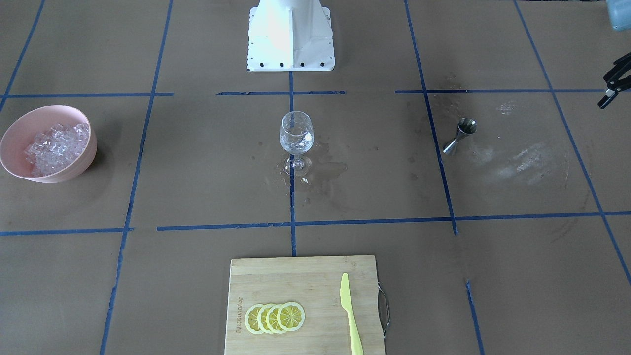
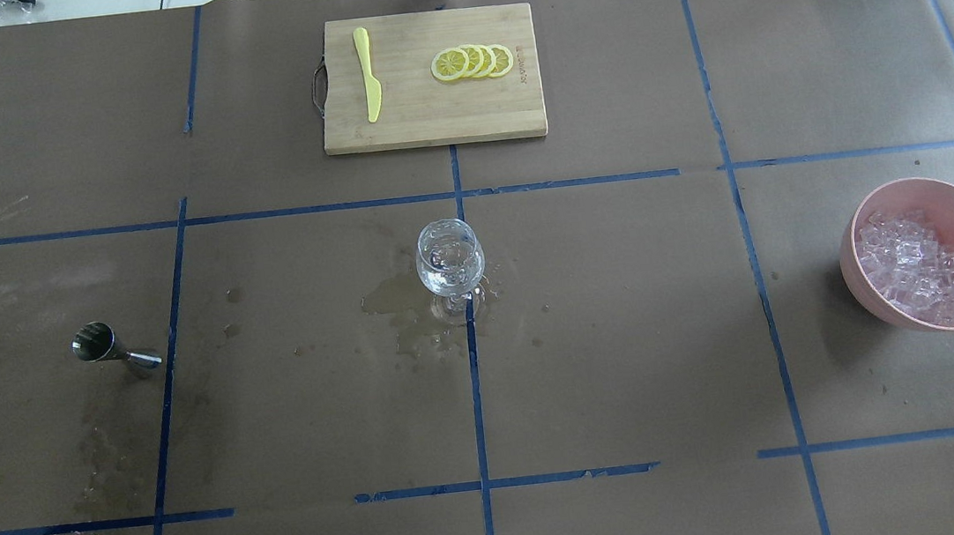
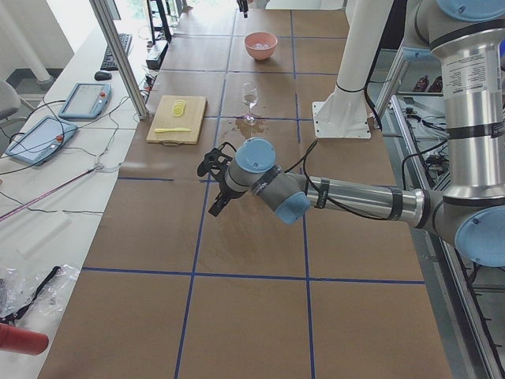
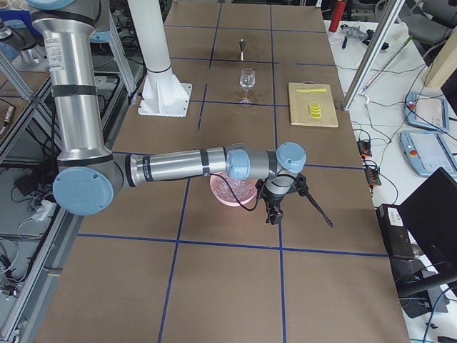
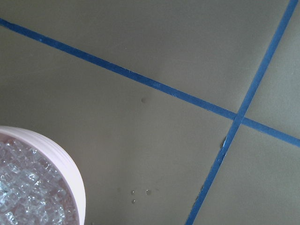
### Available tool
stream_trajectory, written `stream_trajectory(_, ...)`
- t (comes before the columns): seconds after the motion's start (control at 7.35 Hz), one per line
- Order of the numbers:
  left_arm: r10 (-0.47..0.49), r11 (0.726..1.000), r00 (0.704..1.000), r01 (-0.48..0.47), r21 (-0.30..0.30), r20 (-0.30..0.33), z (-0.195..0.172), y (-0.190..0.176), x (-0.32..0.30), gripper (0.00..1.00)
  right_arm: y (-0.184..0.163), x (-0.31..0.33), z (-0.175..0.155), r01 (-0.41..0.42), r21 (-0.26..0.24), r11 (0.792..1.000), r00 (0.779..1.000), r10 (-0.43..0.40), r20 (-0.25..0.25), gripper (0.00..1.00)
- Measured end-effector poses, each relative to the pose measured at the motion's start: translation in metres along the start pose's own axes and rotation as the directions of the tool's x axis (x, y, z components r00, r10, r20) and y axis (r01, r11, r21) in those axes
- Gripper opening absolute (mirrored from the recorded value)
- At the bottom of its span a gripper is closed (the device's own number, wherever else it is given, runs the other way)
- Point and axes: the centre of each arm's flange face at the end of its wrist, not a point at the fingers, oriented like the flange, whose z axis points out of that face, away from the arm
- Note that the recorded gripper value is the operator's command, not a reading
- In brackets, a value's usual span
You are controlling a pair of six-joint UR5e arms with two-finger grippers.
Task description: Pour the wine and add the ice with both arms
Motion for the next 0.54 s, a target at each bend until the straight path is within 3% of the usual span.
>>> stream_trajectory(0.41, 0.044, 0.993, 0.999, -0.041, 0.109, -0.022, -0.010, 0.001, 0.025, 1.00, -0.010, -0.022, 0.034, 0.048, -0.049, 0.998, 0.999, -0.047, 0.015, 1.00)
stream_trajectory(0.54, 0.031, 0.991, 0.998, -0.025, 0.134, -0.046, -0.013, 0.008, 0.039, 1.00, -0.007, -0.022, 0.042, 0.073, -0.036, 0.997, 0.997, -0.072, 0.015, 1.00)
